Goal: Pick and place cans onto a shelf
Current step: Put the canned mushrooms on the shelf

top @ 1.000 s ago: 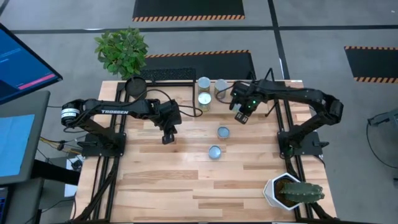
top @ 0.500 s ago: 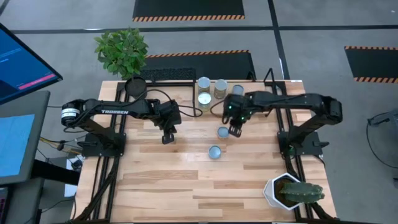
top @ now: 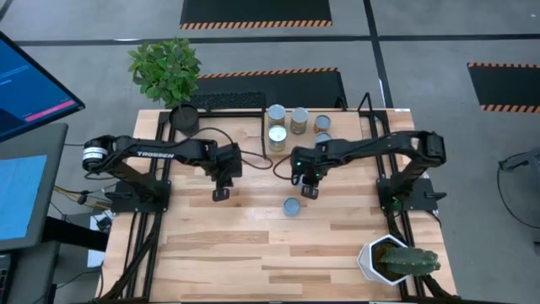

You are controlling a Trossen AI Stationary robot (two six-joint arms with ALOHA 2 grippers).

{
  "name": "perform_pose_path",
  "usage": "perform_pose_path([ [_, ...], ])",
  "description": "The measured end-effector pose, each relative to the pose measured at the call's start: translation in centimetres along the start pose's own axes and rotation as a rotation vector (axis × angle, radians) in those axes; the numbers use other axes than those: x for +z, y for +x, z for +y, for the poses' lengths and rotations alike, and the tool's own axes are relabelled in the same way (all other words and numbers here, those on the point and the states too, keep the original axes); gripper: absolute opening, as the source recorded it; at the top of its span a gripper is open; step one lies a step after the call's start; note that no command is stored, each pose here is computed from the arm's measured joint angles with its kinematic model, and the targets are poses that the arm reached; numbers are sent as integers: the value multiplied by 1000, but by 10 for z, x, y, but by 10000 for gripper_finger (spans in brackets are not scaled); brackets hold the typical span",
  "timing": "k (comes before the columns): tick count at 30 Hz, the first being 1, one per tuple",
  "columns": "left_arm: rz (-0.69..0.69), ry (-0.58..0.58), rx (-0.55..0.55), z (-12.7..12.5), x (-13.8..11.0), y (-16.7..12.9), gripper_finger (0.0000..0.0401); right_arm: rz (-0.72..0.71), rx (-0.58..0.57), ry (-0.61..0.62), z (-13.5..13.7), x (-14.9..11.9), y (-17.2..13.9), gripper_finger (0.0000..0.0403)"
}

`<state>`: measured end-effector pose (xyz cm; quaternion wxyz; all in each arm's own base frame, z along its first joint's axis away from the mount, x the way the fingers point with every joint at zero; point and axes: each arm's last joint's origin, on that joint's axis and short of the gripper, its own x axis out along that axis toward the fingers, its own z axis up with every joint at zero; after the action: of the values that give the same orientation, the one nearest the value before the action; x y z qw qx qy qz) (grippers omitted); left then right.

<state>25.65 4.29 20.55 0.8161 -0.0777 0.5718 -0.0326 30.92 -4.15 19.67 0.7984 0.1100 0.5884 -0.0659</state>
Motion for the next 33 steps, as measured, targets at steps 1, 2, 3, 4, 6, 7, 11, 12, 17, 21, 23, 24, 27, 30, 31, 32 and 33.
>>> perform_pose_path([
  [1, 15, -3, -13, -1, -6, 3, 0, 12, 10, 1, 0, 0, 5, 95],
  [2, 21, -9, -26, -2, -13, 5, 0, 19, 21, 0, 1, 1, 10, 99],
  [3, 21, -25, -34, -3, -20, 6, 0, 22, 33, 1, 2, 3, 14, 104],
  [4, 15, -47, -37, -4, -25, 6, 0, 33, 37, 3, 2, 2, 18, 108],
  [6, -7, -89, -38, -6, -36, 4, 0, 50, 36, 3, 3, 2, 23, 117],
  [7, -16, -107, -36, -8, -41, 2, 0, 53, 36, 2, 3, 2, 25, 122],
  [11, -98, -149, 14, -12, -54, -10, 0, 78, 32, -1, 2, 2, 35, 136],
  [12, -116, -156, 30, -13, -58, -13, 0, 84, 33, -2, 2, 3, 38, 139],
  [17, -202, -202, 80, -15, -66, -28, 0, 115, 28, 11, 1, 2, 48, 145],
  [21, -258, -209, 90, -16, -67, -36, 0, 120, 0, 72, 0, 2, 49, 119],
  [23, -280, -206, 89, -16, -65, -37, 0, 118, -23, 91, 1, 1, 48, 91],
  [24, -286, -205, 89, -16, -64, -37, 0, 121, -34, 100, 1, 1, 48, 73],
  [27, -319, -200, 89, -16, -60, -38, 0, 123, -64, 109, 1, -1, 43, 20],
  [30, -338, -196, 87, -16, -59, -38, 0, 121, -80, 114, 4, -3, 37, 15],
  [31, -344, -196, 87, -16, -58, -38, 0, 136, -90, 115, 4, -6, 33, 14],
  [32, -342, -196, 87, -16, -58, -38, 0, 151, -92, 115, 5, -9, 29, 10],
  [33, -341, -196, 87, -16, -58, -38, 0, 163, -93, 115, 6, -12, 22, 8],
])
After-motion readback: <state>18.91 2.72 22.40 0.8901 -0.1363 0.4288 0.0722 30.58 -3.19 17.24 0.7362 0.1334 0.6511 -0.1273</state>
